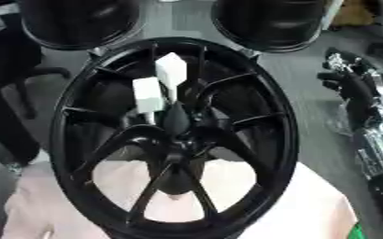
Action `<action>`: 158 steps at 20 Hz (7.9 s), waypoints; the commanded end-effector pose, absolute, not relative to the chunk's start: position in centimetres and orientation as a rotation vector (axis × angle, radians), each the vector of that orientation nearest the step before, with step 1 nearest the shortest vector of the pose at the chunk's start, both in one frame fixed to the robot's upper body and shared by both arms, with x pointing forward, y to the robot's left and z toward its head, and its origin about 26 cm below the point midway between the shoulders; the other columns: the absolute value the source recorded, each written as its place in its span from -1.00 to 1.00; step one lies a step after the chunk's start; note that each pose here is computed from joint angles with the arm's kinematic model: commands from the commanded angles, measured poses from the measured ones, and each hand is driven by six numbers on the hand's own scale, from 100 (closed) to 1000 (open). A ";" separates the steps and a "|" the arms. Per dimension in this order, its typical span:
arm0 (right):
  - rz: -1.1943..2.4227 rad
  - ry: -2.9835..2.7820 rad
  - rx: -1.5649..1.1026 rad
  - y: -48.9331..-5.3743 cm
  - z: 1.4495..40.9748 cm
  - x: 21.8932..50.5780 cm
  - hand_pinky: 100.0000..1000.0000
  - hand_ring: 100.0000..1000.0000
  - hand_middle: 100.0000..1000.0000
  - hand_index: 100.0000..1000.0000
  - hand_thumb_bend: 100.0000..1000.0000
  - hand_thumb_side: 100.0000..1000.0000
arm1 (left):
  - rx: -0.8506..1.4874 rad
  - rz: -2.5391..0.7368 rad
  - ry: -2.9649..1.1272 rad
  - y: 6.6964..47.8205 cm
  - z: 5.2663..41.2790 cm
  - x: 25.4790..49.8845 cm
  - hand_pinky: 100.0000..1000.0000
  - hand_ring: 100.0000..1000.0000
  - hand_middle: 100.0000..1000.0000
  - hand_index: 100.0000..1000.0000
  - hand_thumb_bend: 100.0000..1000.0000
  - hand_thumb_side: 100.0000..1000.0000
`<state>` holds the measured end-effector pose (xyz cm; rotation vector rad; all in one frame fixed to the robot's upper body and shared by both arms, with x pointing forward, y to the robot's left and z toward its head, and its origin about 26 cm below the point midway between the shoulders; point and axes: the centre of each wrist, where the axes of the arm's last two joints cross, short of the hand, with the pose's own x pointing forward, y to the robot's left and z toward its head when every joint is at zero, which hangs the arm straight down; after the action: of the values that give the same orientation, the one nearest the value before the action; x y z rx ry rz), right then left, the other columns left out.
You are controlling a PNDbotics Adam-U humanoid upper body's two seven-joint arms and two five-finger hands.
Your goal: Pull the pin out of the wheel hub.
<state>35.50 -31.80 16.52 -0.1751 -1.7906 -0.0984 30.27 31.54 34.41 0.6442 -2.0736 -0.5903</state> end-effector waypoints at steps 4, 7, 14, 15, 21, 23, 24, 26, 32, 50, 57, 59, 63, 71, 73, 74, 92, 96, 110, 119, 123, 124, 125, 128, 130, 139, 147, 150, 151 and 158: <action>-0.057 -1.821 -0.181 -31.8 17.9 35.5 0.59 0.31 0.24 0.60 -0.80 -0.16 | 0.743 -0.914 -1.902 29.2 36.1 28.2 0.58 0.50 0.45 0.61 -0.45 -0.34; -0.030 -1.825 -0.182 -31.7 18.3 35.6 0.59 0.31 0.24 0.60 -0.80 -0.17 | 0.781 -1.036 -1.788 28.9 35.5 28.2 0.61 0.53 0.47 0.62 -0.36 -0.27; -0.011 -1.819 -0.195 -31.8 18.3 35.6 0.59 0.31 0.23 0.60 -0.79 -0.17 | 0.678 -1.247 -1.637 26.4 33.7 28.7 0.62 0.53 0.47 0.59 -0.20 -0.22; -0.011 -1.816 -0.196 -31.9 18.2 35.6 0.59 0.31 0.23 0.60 -0.79 -0.17 | 0.661 -1.270 -1.626 25.7 33.6 28.8 0.61 0.52 0.45 0.58 -0.16 -0.15; -0.016 -1.801 -0.199 -32.0 17.7 35.5 0.59 0.30 0.23 0.59 -0.79 -0.16 | 0.560 -1.385 -1.582 21.7 33.6 29.0 0.58 0.50 0.44 0.64 -0.09 0.01; -0.020 -1.798 -0.203 -32.1 17.6 35.4 0.59 0.30 0.23 0.59 -0.79 -0.16 | 0.535 -1.419 -1.568 20.4 34.1 28.9 0.58 0.50 0.44 0.65 -0.09 0.01; -0.022 -1.797 -0.205 -32.2 17.6 35.4 0.59 0.30 0.23 0.59 -0.79 -0.16 | 0.528 -1.429 -1.560 20.0 34.4 28.8 0.58 0.50 0.44 0.65 -0.09 0.01; -0.020 -1.797 -0.202 -32.1 17.6 35.4 0.59 0.30 0.23 0.59 -0.78 -0.16 | 0.499 -1.461 -1.531 18.9 34.3 28.7 0.60 0.53 0.50 0.70 -0.06 0.03; -0.020 -1.791 -0.199 -32.1 17.4 35.4 0.59 0.30 0.23 0.59 -0.78 -0.16 | 0.490 -1.508 -1.437 16.2 34.5 29.4 0.65 0.58 0.55 0.73 0.01 0.06; -0.024 -1.787 -0.188 -31.9 17.1 35.5 0.59 0.31 0.23 0.59 -0.78 -0.16 | 0.502 -1.610 -1.272 13.4 35.0 31.8 0.62 0.55 0.52 0.62 -0.07 -0.16; -0.026 -1.785 -0.184 -31.8 17.0 35.5 0.59 0.31 0.23 0.59 -0.78 -0.15 | 0.501 -1.620 -1.217 13.2 34.3 33.0 0.61 0.54 0.51 0.60 -0.15 -0.24; -0.027 -1.785 -0.184 -31.8 16.9 35.5 0.59 0.31 0.23 0.59 -0.78 -0.15 | 0.499 -1.623 -1.205 13.1 34.2 33.2 0.61 0.54 0.50 0.60 -0.15 -0.23; -0.028 -1.785 -0.181 -31.8 16.9 35.5 0.59 0.31 0.23 0.59 -0.78 -0.15 | 0.498 -1.620 -1.175 13.1 33.7 33.9 0.57 0.50 0.46 0.56 -0.19 -0.13; -0.031 -1.788 -0.179 -31.7 17.0 35.5 0.59 0.31 0.23 0.59 -0.77 -0.15 | 0.473 -1.624 -1.093 13.4 32.8 35.1 0.58 0.52 0.48 0.58 -0.20 -0.06; -0.027 -1.790 -0.177 -31.7 17.0 35.5 0.59 0.31 0.23 0.59 -0.77 -0.15 | 0.464 -1.619 -1.070 13.5 32.4 35.4 0.58 0.52 0.48 0.57 -0.20 -0.04; -0.027 -1.791 -0.177 -31.7 17.1 35.5 0.59 0.31 0.23 0.59 -0.77 -0.15 | 0.460 -1.618 -1.062 13.6 32.3 35.5 0.58 0.51 0.47 0.57 -0.20 -0.04; -0.032 -1.787 -0.171 -31.6 16.8 35.6 0.59 0.31 0.23 0.59 -0.77 -0.14 | 0.444 -1.629 -1.089 12.9 31.6 36.2 0.49 0.44 0.38 0.48 -0.34 -0.12; -0.035 -1.787 -0.172 -31.6 16.8 35.6 0.59 0.31 0.23 0.59 -0.77 -0.14 | 0.447 -1.641 -1.082 12.7 31.2 36.6 0.48 0.43 0.37 0.46 -0.36 -0.15; -0.047 -1.782 -0.167 -31.6 16.6 35.6 0.59 0.30 0.22 0.59 -0.78 -0.13 | 0.476 -1.653 -1.082 12.6 31.0 36.6 0.39 0.32 0.20 0.29 -0.73 -0.47; -0.050 -1.767 -0.175 -31.9 16.1 35.5 0.59 0.30 0.22 0.59 -0.78 -0.12 | 0.534 -1.595 -1.198 13.4 32.7 35.2 0.32 0.19 0.02 -0.12 -1.00 -0.61; -0.047 -1.763 -0.180 -32.0 16.0 35.4 0.59 0.30 0.22 0.59 -0.78 -0.12 | 0.592 -1.593 -1.265 14.8 34.6 33.6 0.32 0.16 -0.02 -0.22 -0.91 -0.79; -0.046 -1.763 -0.182 -32.1 16.1 35.4 0.59 0.30 0.22 0.59 -0.78 -0.12 | 0.607 -1.590 -1.287 15.2 35.2 33.1 0.32 0.16 -0.02 -0.22 -0.91 -0.79; -0.046 -1.764 -0.185 -32.1 16.1 35.4 0.59 0.30 0.22 0.59 -0.78 -0.12 | 0.626 -1.586 -1.313 15.8 35.8 32.5 0.33 0.16 -0.03 -0.24 -0.89 -0.86; -0.045 -1.766 -0.196 -32.4 16.2 35.4 0.59 0.30 0.22 0.59 -0.78 -0.12 | 0.688 -1.562 -1.396 17.9 37.8 30.3 0.34 0.15 -0.05 -0.25 -0.88 -0.97; -0.056 -1.770 -0.201 -32.5 16.3 35.3 0.59 0.29 0.21 0.59 -0.78 -0.13 | 0.735 -1.500 -1.490 19.6 39.5 28.5 0.36 0.14 -0.06 -0.27 -0.92 -1.00; -0.112 -1.801 -0.215 -32.9 17.2 35.2 0.59 0.28 0.20 0.59 -0.78 -0.15 | 0.896 -1.084 -1.653 29.7 38.4 27.4 0.33 0.14 -0.04 -0.25 -1.00 -0.94; -0.150 -1.807 -0.214 -33.2 17.2 35.1 0.59 0.28 0.21 0.60 -0.74 -0.18 | 1.018 -0.666 -1.565 37.3 29.0 28.7 0.62 0.56 0.61 0.65 0.10 0.00; -0.151 -1.809 -0.208 -33.1 17.2 35.2 0.59 0.28 0.21 0.60 -0.74 -0.17 | 1.155 -0.632 -1.443 39.0 27.1 29.2 0.69 0.61 0.67 0.80 0.94 1.00; -0.153 -1.809 -0.209 -33.1 17.2 35.2 0.59 0.28 0.21 0.60 -0.74 -0.17 | 1.181 -0.618 -1.410 39.3 26.8 29.3 0.69 0.61 0.67 0.80 0.94 1.00; -0.160 -1.809 -0.201 -33.0 17.1 35.2 0.59 0.28 0.21 0.60 -0.74 -0.18 | 1.193 -0.531 -1.450 38.8 27.1 29.1 0.58 0.49 0.52 0.53 -0.04 0.43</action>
<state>35.30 -32.65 15.92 -0.1952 -1.7732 -0.1595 29.46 38.81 25.66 1.1567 -1.4125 -0.5510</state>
